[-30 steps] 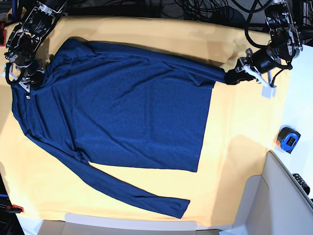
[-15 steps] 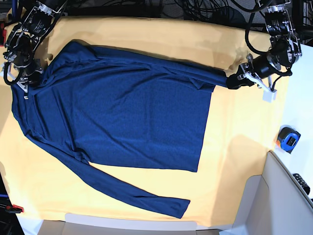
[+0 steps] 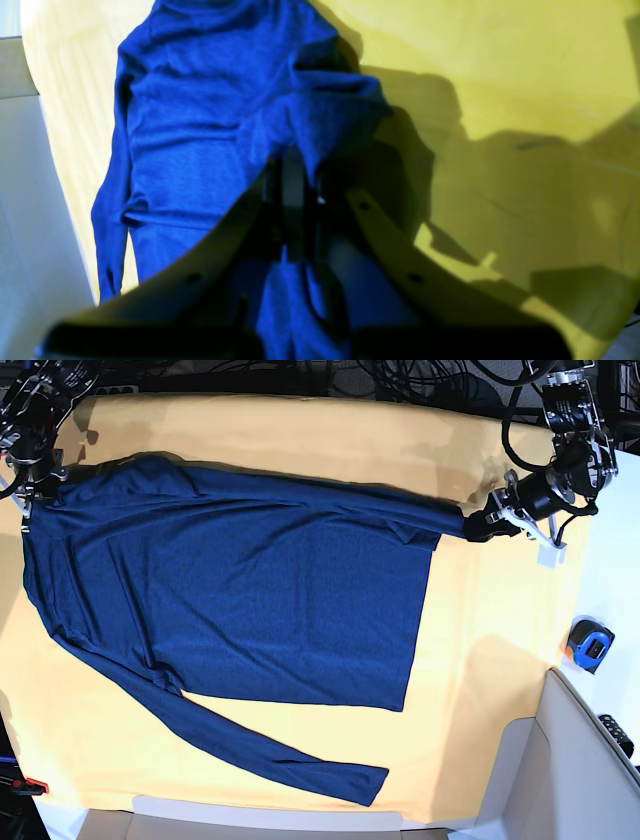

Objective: Fold the T-shirt properly
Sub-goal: 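Pull the shirt back across the table with both grippers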

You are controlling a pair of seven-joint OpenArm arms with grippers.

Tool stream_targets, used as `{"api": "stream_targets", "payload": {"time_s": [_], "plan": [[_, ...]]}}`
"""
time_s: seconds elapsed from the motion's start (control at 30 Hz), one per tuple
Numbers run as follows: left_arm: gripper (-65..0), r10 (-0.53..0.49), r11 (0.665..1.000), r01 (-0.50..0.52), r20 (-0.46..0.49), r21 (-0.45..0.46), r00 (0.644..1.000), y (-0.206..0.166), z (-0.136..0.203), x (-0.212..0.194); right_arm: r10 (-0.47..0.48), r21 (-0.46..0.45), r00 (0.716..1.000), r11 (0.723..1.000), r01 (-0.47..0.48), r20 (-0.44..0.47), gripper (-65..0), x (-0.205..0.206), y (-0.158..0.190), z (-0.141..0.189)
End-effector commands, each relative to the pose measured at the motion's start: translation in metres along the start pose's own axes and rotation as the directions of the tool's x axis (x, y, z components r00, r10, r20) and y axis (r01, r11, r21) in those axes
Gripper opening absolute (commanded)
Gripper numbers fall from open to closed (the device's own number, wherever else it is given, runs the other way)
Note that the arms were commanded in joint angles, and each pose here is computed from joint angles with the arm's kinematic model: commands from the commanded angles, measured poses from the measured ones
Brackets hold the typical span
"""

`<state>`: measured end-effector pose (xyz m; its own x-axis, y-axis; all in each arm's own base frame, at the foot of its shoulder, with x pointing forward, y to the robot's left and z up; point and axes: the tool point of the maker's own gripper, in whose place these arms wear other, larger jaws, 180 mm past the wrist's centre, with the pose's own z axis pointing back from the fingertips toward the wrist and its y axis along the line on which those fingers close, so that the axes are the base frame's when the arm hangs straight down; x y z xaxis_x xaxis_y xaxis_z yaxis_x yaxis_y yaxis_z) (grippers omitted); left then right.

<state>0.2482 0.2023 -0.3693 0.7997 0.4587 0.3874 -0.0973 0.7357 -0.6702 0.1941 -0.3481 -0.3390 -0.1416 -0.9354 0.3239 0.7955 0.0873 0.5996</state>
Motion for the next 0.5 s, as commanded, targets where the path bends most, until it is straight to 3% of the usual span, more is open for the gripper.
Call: {"api": "stream_targets", "payload": {"time_s": [0.0, 0.17, 0.47], "plan": [[-64.8, -0.024, 1.0, 0.025, 0.019, -0.017, 1.0, -0.006, 0.004, 0.009, 0.016, 0.028, 0.999, 0.999, -0.017, 0.036, -65.0, 0.01, 0.01, 0.005], [-64.8, -0.024, 1.0, 0.024, 0.02, -0.017, 1.0, -0.006, 0.004, 0.01, 0.024, 0.052, 0.998, 0.998, -0.027, 0.053, -65.0, 0.01, 0.025, 0.002], [-64.8, 0.023, 1.0, -0.023, 0.022, -0.001, 0.999, -0.004, 0.003, 0.011, 0.165, 0.057, 0.979, 0.983, -0.173, 0.124, -65.0, -0.003, 0.074, -0.013]]}}
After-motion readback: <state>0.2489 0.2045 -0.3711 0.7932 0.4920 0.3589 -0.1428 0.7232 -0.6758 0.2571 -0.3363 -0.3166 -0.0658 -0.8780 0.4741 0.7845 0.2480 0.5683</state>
